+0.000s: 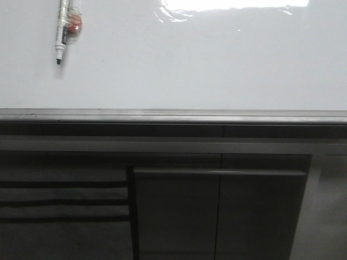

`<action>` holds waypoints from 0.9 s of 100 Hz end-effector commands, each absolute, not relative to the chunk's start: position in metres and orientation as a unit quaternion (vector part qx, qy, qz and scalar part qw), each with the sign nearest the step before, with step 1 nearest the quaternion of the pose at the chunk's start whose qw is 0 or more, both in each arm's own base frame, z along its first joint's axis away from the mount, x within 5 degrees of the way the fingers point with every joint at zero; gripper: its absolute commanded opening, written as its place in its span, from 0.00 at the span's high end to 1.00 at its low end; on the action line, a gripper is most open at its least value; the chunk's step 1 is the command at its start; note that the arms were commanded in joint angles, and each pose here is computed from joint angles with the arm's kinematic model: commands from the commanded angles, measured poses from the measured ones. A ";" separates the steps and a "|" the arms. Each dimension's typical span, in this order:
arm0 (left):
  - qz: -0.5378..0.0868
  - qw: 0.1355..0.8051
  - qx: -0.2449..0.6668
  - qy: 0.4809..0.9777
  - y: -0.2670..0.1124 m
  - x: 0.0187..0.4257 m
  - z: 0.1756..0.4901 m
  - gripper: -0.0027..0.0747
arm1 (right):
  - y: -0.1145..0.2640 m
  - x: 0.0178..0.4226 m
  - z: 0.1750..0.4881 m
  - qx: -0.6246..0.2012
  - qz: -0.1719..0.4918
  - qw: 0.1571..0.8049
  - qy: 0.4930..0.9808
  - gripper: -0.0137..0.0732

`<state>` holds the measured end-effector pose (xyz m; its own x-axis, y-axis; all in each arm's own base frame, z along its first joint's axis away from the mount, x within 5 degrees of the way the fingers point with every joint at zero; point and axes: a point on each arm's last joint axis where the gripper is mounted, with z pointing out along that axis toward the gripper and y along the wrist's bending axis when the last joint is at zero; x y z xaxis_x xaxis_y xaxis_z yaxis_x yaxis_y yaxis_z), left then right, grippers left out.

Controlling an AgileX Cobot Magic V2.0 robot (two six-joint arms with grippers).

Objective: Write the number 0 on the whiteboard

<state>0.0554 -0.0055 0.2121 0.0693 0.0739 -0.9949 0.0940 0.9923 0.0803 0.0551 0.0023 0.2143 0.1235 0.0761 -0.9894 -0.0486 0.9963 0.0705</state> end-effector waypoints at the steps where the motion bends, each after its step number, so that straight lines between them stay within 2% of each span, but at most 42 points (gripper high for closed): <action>1: -0.013 0.757 0.052 0.651 -0.005 0.054 0.212 0.99 | 0.003 0.053 0.218 0.003 0.043 0.776 0.629 0.92; 90: -0.013 0.764 0.052 0.644 -0.005 0.054 0.214 0.99 | 0.003 0.053 0.219 0.002 0.043 0.780 0.624 0.92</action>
